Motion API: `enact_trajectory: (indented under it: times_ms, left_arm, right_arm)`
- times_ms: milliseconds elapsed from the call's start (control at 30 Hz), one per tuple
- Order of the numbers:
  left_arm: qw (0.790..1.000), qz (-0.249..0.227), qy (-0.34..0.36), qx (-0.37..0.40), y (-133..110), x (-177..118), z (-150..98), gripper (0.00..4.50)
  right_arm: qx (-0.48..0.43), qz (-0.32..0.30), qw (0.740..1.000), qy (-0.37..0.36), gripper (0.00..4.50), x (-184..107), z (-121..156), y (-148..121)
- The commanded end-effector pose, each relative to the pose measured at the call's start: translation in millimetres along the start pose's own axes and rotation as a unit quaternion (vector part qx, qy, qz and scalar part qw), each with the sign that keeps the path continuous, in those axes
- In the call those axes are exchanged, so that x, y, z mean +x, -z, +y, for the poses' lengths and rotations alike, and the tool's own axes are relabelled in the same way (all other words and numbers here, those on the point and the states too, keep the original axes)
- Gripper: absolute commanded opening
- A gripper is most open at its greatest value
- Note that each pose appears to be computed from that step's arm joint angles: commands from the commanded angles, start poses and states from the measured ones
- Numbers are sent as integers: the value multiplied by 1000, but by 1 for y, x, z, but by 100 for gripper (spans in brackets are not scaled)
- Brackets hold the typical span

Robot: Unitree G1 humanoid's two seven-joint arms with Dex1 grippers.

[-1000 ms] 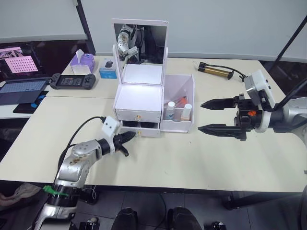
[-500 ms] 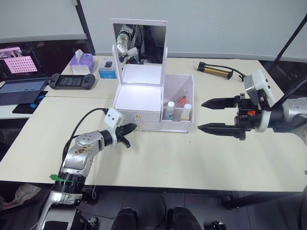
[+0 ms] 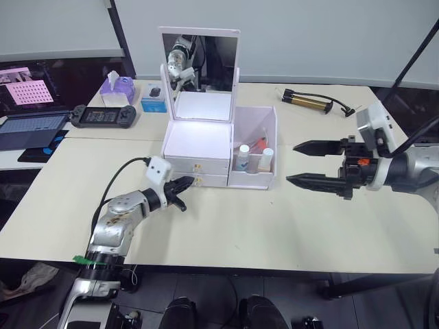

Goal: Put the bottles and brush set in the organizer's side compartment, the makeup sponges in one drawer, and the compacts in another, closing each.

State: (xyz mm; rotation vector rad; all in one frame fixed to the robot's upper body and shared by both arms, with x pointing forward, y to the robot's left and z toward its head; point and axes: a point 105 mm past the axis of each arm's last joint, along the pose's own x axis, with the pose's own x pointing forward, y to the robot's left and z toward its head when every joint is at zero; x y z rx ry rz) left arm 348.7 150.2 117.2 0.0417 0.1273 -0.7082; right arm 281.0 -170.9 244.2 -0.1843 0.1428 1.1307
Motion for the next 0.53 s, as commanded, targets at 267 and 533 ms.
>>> enact_trajectory:
  times_ms: [267,533]
  left_arm:
    - [992,-19,-91,85,-34,-86,46,319]
    - [973,29,-192,127,-43,-132,97,447]
  right_arm:
    - [23,-32,992,120,450,-42,-32,29]
    - [-6,-51,972,229,450,-74,-52,73]
